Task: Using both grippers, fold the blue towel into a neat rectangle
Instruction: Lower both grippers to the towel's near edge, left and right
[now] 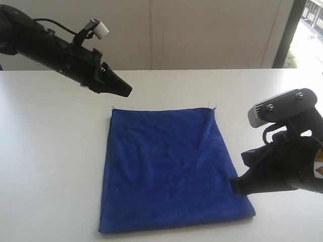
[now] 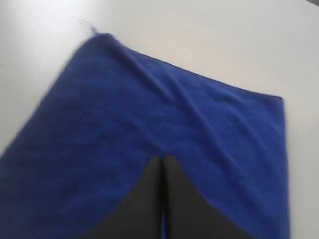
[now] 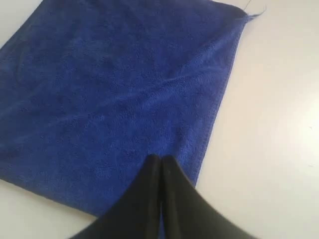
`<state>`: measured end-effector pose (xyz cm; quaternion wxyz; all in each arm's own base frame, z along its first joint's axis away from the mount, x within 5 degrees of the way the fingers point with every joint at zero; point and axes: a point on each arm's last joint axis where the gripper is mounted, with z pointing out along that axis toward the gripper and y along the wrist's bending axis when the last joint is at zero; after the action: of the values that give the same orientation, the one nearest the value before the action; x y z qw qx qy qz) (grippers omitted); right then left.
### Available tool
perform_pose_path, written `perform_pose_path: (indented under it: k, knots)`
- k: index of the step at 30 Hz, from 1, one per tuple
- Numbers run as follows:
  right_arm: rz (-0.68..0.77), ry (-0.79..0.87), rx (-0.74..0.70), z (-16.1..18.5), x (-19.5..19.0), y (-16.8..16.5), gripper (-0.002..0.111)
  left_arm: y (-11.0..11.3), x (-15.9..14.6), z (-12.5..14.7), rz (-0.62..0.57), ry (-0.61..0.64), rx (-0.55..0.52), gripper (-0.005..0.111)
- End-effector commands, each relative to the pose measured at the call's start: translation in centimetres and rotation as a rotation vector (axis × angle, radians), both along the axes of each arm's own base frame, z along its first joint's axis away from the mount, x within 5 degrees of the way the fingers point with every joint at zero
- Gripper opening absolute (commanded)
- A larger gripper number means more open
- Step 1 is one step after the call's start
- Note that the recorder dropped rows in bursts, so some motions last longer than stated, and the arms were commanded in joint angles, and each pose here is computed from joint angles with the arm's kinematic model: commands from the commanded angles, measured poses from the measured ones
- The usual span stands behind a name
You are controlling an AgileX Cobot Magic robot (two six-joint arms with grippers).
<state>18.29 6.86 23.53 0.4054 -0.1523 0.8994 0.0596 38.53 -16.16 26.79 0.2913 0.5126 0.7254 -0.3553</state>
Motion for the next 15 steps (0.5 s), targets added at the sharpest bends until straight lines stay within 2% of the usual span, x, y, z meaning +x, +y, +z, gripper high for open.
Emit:
perform_pose_path:
  k: [1, 4, 8, 12, 15]
  knots:
    - [-0.041, 0.101, -0.04, 0.7, -0.1, -0.4, 0.0, -0.1, -3.7, 3.2, -0.081, -0.017, 0.125, 0.0]
    - [-0.02, 0.203, -0.151, 2.3, -0.3, -0.8, 0.0, -0.8, -5.9, 4.3, -0.027, -0.106, 0.264, 0.0]
    - [0.039, 0.229, -0.241, 5.4, -0.1, -0.9, 0.0, -2.0, -9.2, 4.5, 0.035, -0.196, 0.451, 0.0]
    - [0.194, 0.331, -0.344, 7.2, 0.1, -0.5, 0.0, -2.9, -13.3, 3.5, 0.009, -0.201, 0.579, 0.0]
    - [0.368, 0.455, -0.422, 6.6, 0.6, 0.2, 0.0, -3.6, -16.0, 2.2, -0.016, -0.221, 0.625, 0.0]
